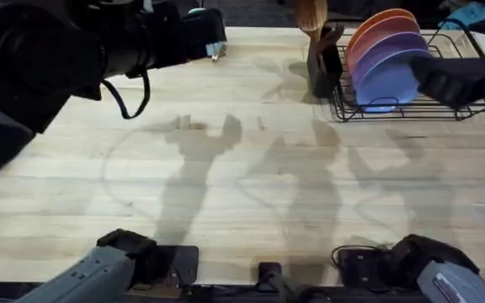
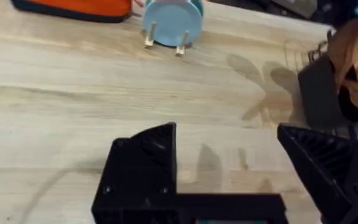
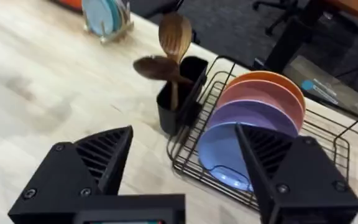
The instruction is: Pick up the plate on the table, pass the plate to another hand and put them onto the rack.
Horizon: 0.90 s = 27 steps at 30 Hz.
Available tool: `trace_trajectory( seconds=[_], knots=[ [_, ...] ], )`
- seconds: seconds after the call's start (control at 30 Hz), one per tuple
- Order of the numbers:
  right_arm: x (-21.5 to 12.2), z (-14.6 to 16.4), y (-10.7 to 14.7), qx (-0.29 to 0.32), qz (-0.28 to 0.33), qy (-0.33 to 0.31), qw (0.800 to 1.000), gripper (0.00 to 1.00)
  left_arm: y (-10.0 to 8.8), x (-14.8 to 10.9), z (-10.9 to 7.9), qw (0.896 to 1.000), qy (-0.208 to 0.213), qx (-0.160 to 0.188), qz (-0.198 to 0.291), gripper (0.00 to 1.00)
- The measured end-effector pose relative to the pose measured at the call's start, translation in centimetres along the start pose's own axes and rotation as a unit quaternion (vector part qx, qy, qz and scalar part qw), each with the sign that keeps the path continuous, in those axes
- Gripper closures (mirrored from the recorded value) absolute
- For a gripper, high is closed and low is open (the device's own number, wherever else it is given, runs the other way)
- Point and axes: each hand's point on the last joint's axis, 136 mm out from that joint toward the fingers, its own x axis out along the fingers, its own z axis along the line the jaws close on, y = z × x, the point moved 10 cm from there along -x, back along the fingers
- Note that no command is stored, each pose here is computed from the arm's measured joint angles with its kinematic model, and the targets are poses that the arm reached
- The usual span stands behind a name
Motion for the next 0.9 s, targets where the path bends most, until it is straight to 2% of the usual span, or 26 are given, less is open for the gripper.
trace_trajectory(
  seconds=[0.17,0.5,0.9],
  knots=[
    [-0.8,0.6,0.0,0.060,-0.002,0.006,0.998,0.004,0.6,-0.2,-1.6,0.998,0.036,0.050,0.012,0.006],
    [-0.9,1.4,2.2,0.173,0.070,0.000,0.982,0.003,2.9,-1.2,-6.0,0.984,0.120,0.129,0.035,0.006],
    [-0.9,1.4,2.2,0.180,0.072,-0.001,0.981,0.003,2.9,-1.2,-6.1,0.983,0.123,0.131,0.036,0.006]
  ],
)
